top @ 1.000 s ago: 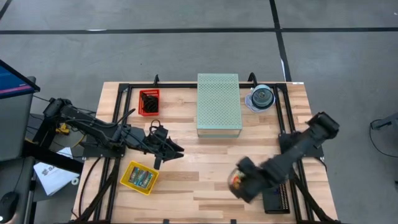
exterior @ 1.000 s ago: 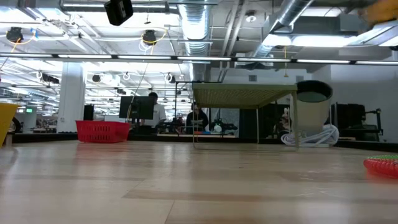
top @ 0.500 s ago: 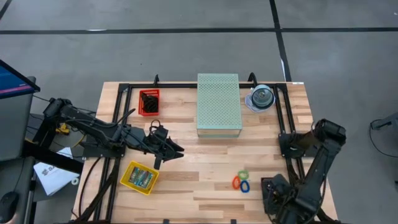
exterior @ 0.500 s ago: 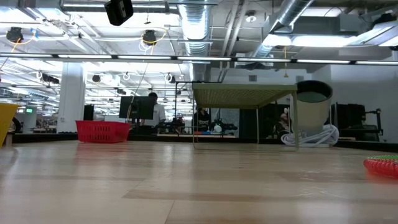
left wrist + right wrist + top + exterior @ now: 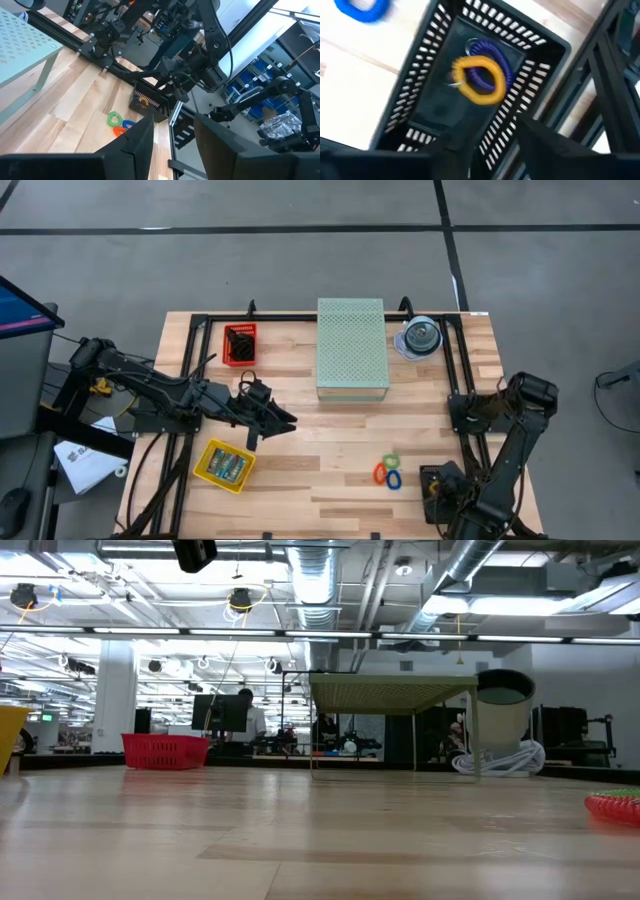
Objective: Pick & Place Office Desk Supplies
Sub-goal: Put the green spring keychain band into the black bin
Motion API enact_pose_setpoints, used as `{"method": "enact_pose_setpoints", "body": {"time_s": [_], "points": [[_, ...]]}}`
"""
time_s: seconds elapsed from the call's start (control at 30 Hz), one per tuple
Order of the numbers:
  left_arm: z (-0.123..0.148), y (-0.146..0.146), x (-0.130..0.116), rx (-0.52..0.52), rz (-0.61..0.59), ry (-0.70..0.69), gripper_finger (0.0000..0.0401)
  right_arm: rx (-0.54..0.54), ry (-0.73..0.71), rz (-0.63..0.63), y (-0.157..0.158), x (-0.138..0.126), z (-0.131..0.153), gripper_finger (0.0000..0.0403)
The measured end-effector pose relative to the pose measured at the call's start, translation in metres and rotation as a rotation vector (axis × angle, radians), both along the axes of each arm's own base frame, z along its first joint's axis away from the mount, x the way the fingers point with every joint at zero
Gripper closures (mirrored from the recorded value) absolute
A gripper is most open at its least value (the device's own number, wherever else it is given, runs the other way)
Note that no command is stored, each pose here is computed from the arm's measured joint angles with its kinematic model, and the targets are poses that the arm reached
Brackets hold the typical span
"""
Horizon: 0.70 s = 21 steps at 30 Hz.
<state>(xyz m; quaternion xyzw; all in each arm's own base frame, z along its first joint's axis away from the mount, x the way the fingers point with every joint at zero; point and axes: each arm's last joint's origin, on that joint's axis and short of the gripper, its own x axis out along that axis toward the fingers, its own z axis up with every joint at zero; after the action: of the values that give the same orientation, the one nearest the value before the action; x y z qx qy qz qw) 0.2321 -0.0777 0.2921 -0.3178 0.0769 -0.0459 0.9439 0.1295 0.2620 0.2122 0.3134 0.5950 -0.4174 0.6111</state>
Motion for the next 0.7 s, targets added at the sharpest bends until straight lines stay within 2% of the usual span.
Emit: {"method": "enact_pose_setpoints", "body": {"time_s": [0.1, 0.17, 0.3, 0.37, 0.43, 0.57, 0.7], "points": [[0.000, 0.000, 0.000, -0.002, 0.000, 0.000, 0.0265, -0.004, -0.024, 0.001, -0.001, 0.001, 0.001, 0.0223], [0.000, 0.000, 0.000, -0.002, 0.000, 0.001, 0.0265, -0.001, -0.097, -0.001, -0.002, 0.006, 0.005, 0.0202], [0.000, 0.000, 0.000, -0.002, 0.000, 0.001, 0.0265, -0.008, -0.350, 0.011, -0.013, 0.032, 0.026, 0.0192], [0.000, 0.000, 0.000, -0.003, 0.000, 0.001, 0.0265, -0.026, -0.396, 0.047, -0.023, 0.053, 0.027, 0.0198], [0.000, 0.000, 0.000, -0.003, 0.000, 0.001, 0.0265, -0.031, -0.376, 0.107, -0.035, 0.073, 0.025, 0.0211], [0.000, 0.000, 0.000, -0.003, 0.000, 0.001, 0.0265, 0.034, -0.264, 0.241, -0.059, 0.109, 0.016, 0.0239], [0.000, 0.000, 0.000, -0.010, 0.000, 0.002, 0.0265, -0.007, -0.212, 0.286, -0.086, 0.127, 0.014, 0.0254]]}}
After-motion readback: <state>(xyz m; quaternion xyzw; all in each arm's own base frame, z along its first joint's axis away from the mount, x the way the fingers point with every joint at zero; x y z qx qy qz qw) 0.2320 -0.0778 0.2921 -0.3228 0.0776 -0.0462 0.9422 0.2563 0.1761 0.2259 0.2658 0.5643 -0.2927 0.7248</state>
